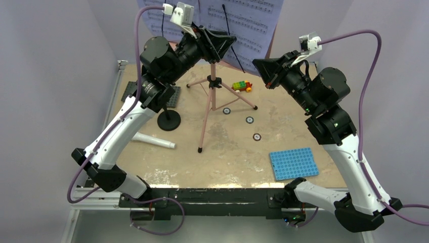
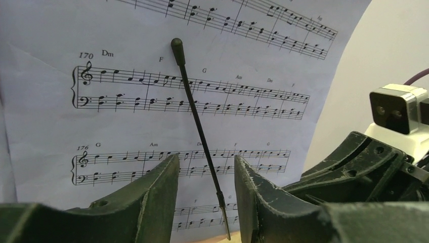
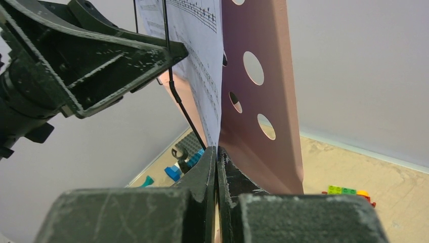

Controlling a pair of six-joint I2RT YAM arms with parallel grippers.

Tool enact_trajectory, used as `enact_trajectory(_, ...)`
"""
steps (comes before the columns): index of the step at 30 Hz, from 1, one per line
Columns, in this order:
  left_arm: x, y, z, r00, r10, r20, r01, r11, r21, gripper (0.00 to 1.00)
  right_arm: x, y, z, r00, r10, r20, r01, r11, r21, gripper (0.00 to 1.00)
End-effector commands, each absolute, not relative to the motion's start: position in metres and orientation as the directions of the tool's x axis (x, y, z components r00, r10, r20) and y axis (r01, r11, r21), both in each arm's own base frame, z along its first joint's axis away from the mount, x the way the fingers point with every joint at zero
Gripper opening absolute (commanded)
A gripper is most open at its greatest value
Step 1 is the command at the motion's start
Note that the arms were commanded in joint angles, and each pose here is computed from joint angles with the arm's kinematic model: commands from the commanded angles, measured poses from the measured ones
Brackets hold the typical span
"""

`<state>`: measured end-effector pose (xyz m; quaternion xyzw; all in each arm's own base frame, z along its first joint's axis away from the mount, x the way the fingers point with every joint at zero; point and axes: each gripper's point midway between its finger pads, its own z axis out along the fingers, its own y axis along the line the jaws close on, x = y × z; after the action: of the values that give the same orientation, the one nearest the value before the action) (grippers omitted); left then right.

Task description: Pack up the instrument practice props

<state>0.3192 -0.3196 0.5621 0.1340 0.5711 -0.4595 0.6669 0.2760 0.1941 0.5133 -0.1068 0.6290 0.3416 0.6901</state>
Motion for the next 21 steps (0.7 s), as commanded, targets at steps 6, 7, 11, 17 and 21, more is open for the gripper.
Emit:
enact_trajectory(6, 0.311, -0.321, 0.588, -0.042, -0.491, -0.870, 0.809, 0.495, -0.318, 0.36, 0.263, 0.190, 0.535, 0.019, 0.371, -0.928, -0.637, 0.720, 0.275, 0.00)
enact_trajectory(7, 0.311, -0.322, 0.588, -0.042, -0.491, -0.870, 0.810, 0.493, -0.318, 0.35, 0.263, 0.190, 0.535, 0.019, 0.372, -0.928, -0.637, 0.720, 0.275, 0.00)
enact_trajectory(11, 0.306, -0.320, 0.595, -0.023, -0.507, -0.862, 0.823, 0.480, -0.305, 0.20, 0.263, 0.190, 0.535, 0.020, 0.372, -0.928, -0.635, 0.721, 0.276, 0.00)
enact_trajectory(17, 0.297, -0.313, 0.598, 0.009, -0.534, -0.846, 0.835, 0.469, -0.287, 0.00, 0.261, 0.186, 0.535, 0.027, 0.371, -0.928, -0.624, 0.732, 0.275, 0.00)
enact_trajectory(21, 0.292, -0.311, 0.600, 0.013, -0.535, -0.845, 0.842, 0.461, -0.279, 0.00, 0.259, 0.183, 0.537, 0.034, 0.372, -0.927, -0.621, 0.735, 0.273, 0.00)
